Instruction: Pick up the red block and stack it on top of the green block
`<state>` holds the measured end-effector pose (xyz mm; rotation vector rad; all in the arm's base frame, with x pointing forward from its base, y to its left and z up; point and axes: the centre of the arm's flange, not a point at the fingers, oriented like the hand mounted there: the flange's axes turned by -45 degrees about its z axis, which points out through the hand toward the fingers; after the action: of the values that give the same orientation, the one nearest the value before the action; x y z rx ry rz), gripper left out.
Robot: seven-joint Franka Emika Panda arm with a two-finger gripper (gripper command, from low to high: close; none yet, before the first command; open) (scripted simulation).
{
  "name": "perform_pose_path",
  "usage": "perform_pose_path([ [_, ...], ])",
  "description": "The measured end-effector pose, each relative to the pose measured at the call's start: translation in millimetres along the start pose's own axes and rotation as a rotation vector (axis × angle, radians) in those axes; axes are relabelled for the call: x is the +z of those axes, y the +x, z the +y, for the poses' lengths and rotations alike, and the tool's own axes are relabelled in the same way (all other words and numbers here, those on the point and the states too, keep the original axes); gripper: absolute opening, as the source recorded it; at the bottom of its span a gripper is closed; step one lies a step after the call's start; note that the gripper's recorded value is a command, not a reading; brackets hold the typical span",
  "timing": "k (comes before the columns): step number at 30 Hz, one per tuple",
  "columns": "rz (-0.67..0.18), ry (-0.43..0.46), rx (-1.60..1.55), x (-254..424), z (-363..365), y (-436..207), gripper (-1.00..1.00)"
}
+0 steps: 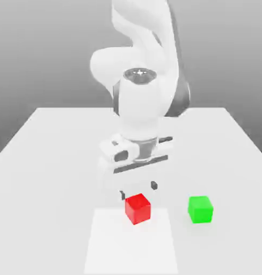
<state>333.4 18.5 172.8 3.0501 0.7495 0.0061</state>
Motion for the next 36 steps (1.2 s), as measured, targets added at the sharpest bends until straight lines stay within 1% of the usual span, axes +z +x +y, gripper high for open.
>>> perform_pose_path([
  [2, -0.003, 0.001, -0.001, 17.7, -0.4, -2.0, 0.0],
  [3, -0.003, 0.001, -0.001, 25.2, -0.7, -3.0, -1.0],
  [10, -0.004, 0.002, -0.001, 26.8, -1.0, -3.3, -1.0],
  [18, -0.004, 0.002, -0.001, -31.2, -1.8, -2.4, -1.0],
  [22, -0.002, 0.001, 0.005, -49.2, -45.8, 26.2, -1.0],
  [28, -0.003, 0.002, 0.011, -70.2, -140.5, 59.4, -1.0],
  [35, -0.002, -0.002, 0.016, -20.1, -154.8, 63.8, -1.0],
  [36, -0.003, -0.001, 0.015, -12.2, -155.6, 62.8, 1.0],
])
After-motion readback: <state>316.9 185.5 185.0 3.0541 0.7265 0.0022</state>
